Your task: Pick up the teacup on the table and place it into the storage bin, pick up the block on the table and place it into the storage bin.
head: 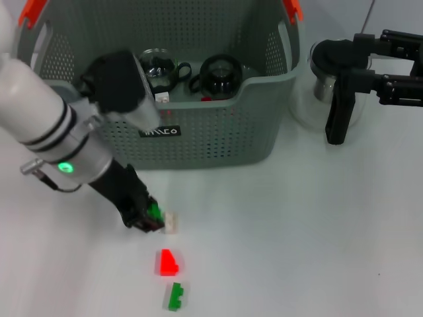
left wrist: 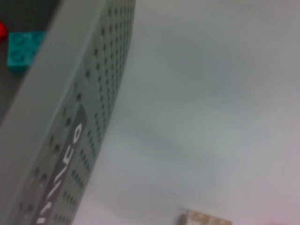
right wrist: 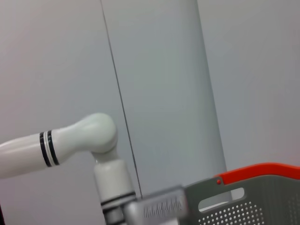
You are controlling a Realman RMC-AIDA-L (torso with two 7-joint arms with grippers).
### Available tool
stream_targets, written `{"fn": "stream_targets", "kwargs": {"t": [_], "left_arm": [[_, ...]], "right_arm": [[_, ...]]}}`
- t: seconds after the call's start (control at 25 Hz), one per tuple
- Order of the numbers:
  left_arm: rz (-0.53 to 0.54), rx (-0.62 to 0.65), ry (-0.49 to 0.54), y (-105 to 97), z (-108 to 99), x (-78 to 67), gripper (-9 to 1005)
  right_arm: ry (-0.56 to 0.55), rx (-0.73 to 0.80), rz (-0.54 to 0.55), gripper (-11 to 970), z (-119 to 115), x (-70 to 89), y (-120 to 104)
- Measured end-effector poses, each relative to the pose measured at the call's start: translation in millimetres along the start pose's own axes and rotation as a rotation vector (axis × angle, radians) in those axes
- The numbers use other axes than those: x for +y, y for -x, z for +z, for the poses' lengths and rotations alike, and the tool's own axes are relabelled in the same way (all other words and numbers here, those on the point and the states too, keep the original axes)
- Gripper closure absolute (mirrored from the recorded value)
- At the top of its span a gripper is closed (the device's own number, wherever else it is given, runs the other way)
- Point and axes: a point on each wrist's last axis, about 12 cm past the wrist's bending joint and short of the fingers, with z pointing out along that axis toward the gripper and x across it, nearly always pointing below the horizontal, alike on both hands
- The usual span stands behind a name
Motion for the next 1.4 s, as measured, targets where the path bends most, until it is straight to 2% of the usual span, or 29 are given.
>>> {"fn": "stream_targets", "kwargs": {"t": [0.28,0.36,0.4,0.48,0.6,0.64,0.72,0.8,0.92,1.0,1.12,1.24,1.4], "left_arm": [[-0.048,-0.126,-0.042,3.7,-55.5,5.6,554],[-0.052,-0.148,-0.052,4.4,-62.4,6.0,546],[-0.057,-0.182,-0.068,4.7,-70.9,6.4,543],[-0.067,-0.311,-0.116,5.7,-100.8,9.4,535],[-0.074,-0.406,-0.136,8.5,-121.7,12.7,524],[-0.099,-0.467,-0.114,11.1,-133.9,19.0,521],[-0.113,-0.49,-0.093,12.8,-139.0,23.0,513],[-0.174,-0.542,-0.004,18.1,-146.6,37.1,506],[-0.256,-0.575,0.101,24.9,-147.7,56.0,495],[-0.31,-0.574,0.167,30.8,-141.1,70.0,487],[-0.36,-0.525,0.248,38.8,-125.2,83.6,476],[-0.377,-0.467,0.323,45.3,-108.9,89.5,465],[-0.381,-0.45,0.359,49.1,-98.3,90.2,451]], "right_arm": [[-0.003,-0.001,-0.003,142,-0.7,-0.4,0.4],[-0.003,-0.004,-0.006,142,-0.9,-0.5,0.9],[-0.004,-0.006,-0.008,142,-1.1,-0.6,1.4],[-0.005,-0.009,-0.01,141,-2.0,-0.8,2.5],[-0.005,-0.015,-0.012,141,-3.8,-1.2,4.7],[-0.005,-0.017,-0.015,141,-4.2,-1.2,5.3],[-0.006,-0.017,-0.016,141,-4.2,-1.3,5.3],[-0.008,-0.018,-0.017,141,-4.4,-1.5,5.1],[-0.012,-0.017,-0.017,141,-5.6,-1.4,4.6],[-0.015,-0.017,-0.015,141,-6.7,-1.3,3.9],[-0.024,-0.016,-0.013,142,-7.9,-1.8,3.4],[-0.03,-0.015,-0.013,142,-8.1,-2.5,3.1],[-0.038,-0.01,-0.019,141,-6.9,-4.0,3.1]]}}
